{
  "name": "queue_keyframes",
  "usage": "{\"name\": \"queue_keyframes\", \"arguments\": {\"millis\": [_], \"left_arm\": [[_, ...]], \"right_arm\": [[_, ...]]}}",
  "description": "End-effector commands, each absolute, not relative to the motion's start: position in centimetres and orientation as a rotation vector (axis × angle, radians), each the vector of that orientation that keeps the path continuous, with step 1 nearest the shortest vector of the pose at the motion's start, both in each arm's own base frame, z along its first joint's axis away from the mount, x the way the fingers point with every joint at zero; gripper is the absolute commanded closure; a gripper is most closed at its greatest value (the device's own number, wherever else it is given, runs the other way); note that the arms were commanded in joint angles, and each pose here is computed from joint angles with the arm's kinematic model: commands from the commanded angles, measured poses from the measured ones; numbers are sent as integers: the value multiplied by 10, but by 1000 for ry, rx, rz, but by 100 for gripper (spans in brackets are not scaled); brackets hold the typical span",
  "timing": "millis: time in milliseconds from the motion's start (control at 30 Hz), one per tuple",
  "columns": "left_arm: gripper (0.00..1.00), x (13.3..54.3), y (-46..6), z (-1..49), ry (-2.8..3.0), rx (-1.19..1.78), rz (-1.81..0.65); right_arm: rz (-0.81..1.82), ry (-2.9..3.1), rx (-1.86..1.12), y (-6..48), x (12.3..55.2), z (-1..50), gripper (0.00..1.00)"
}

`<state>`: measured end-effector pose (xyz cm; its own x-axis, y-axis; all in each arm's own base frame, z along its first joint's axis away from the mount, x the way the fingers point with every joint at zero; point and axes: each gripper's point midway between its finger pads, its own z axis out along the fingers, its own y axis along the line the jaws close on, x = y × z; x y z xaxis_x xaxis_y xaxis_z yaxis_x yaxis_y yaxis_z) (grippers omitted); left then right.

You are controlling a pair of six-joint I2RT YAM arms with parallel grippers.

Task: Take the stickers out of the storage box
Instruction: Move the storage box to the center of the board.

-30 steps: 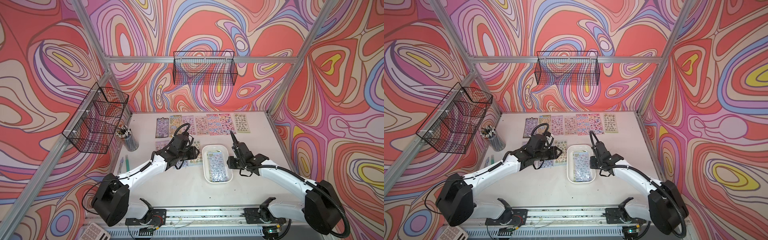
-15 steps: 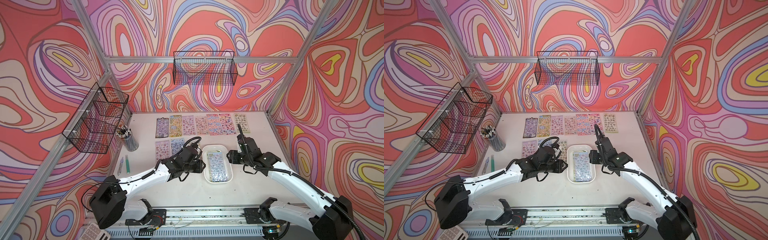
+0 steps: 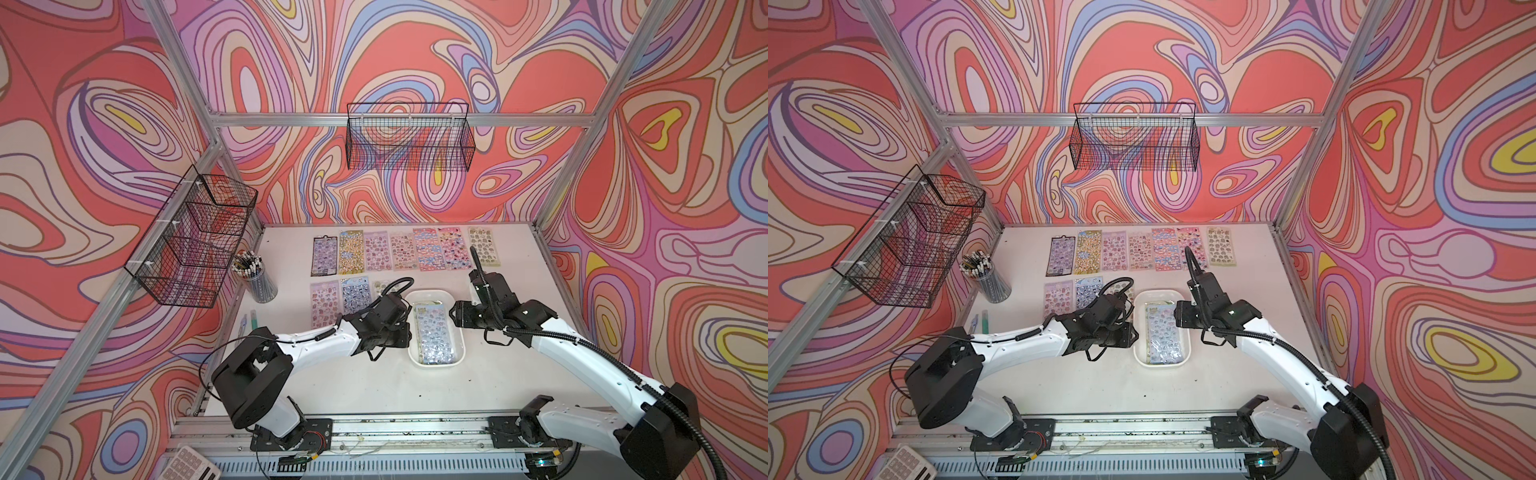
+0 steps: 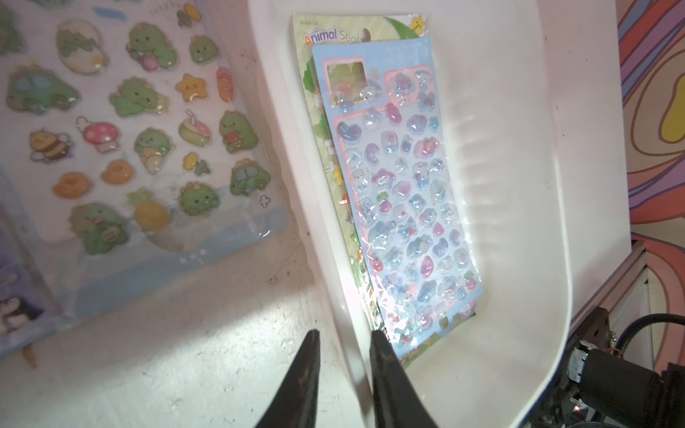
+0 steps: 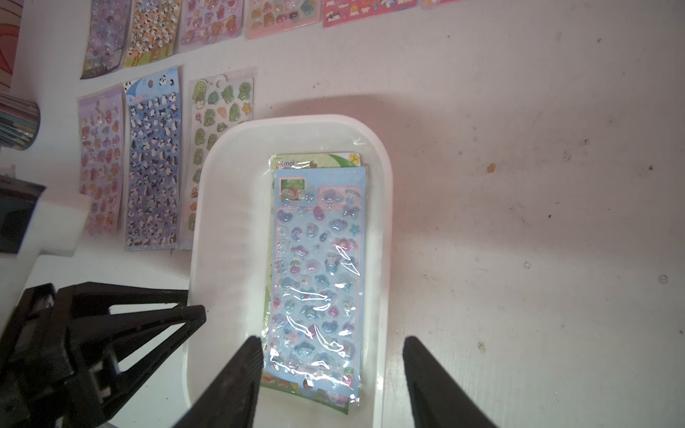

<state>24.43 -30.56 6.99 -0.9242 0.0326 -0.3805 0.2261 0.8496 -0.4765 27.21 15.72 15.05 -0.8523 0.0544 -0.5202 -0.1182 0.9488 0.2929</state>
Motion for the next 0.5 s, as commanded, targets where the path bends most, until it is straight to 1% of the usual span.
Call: {"name": "queue_keyframes", "arguments": {"millis": [0,67,300,467], "left_arm": [[76,253,-317,71,2652,175,-771],[79,256,-323,72,2651,177,-792],[82,263,-339,81,2633,178,-839],[84,269,-351,84,2628,175,-855]], "right_arm": [[451,2560,-50,163,274,153,36],[446,2570,-42,163,274,151,37],[456,2604,-43,168,276,140,37],[382,2592,-54,164,287,145,37]]}}
